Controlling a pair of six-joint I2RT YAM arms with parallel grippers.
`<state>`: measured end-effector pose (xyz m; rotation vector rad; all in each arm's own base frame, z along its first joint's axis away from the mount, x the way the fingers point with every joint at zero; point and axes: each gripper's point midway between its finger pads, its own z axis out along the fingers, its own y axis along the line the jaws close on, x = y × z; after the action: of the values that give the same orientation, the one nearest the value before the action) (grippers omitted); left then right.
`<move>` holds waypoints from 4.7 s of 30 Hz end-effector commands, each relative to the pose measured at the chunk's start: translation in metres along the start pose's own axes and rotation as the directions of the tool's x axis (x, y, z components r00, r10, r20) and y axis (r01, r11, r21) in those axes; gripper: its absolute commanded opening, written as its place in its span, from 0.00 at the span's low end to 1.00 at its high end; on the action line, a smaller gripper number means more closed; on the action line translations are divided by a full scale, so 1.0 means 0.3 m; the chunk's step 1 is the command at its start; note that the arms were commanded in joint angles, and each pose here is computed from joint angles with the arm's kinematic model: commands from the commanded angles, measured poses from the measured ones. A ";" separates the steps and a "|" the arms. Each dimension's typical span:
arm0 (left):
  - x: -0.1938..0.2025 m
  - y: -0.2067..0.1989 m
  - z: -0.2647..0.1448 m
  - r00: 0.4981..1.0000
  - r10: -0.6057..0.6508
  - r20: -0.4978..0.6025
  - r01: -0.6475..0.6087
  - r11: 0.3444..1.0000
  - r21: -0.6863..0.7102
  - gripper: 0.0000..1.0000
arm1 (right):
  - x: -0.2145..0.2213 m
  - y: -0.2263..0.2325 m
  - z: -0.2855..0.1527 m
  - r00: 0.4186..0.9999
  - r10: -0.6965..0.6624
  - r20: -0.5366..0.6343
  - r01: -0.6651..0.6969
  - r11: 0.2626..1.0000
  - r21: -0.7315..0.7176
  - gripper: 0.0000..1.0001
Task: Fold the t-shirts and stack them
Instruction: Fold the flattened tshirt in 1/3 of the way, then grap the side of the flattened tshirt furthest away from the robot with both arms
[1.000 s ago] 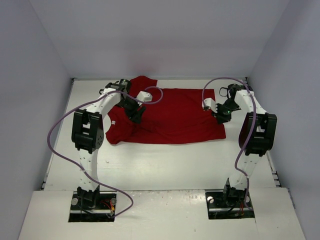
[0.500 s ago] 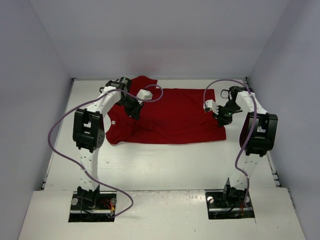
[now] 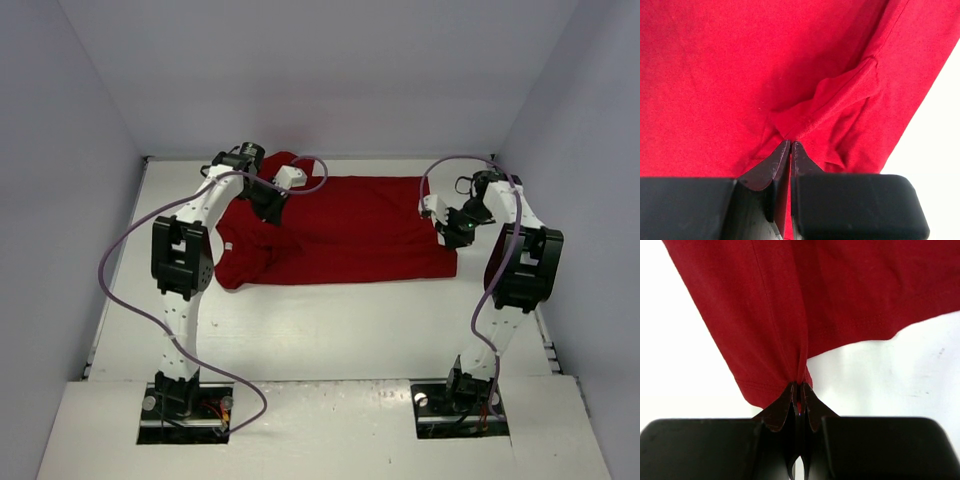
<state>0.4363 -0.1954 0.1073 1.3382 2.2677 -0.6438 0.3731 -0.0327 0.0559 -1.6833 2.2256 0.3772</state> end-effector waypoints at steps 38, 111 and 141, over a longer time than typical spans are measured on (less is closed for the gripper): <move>-0.279 0.523 -0.347 0.891 -0.154 0.427 0.315 0.887 -0.337 0.74 | -0.469 -0.529 -0.169 0.845 0.209 0.493 -0.321 0.934 0.155 0.52; 0.636 -0.235 -0.138 0.934 -0.033 -0.355 -0.016 0.991 -0.134 0.66 | 0.101 0.427 0.117 0.886 -0.159 -0.436 0.131 0.987 -0.094 0.04; -0.610 0.608 -0.324 0.568 -0.147 0.810 0.416 0.900 -0.128 0.75 | -0.251 -0.388 0.003 0.734 0.556 0.389 -0.620 0.783 0.051 0.28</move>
<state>0.6244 -0.1756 0.1434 0.4976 2.1163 -0.6703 0.5045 -0.0026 0.0571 -0.7385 2.4169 0.5136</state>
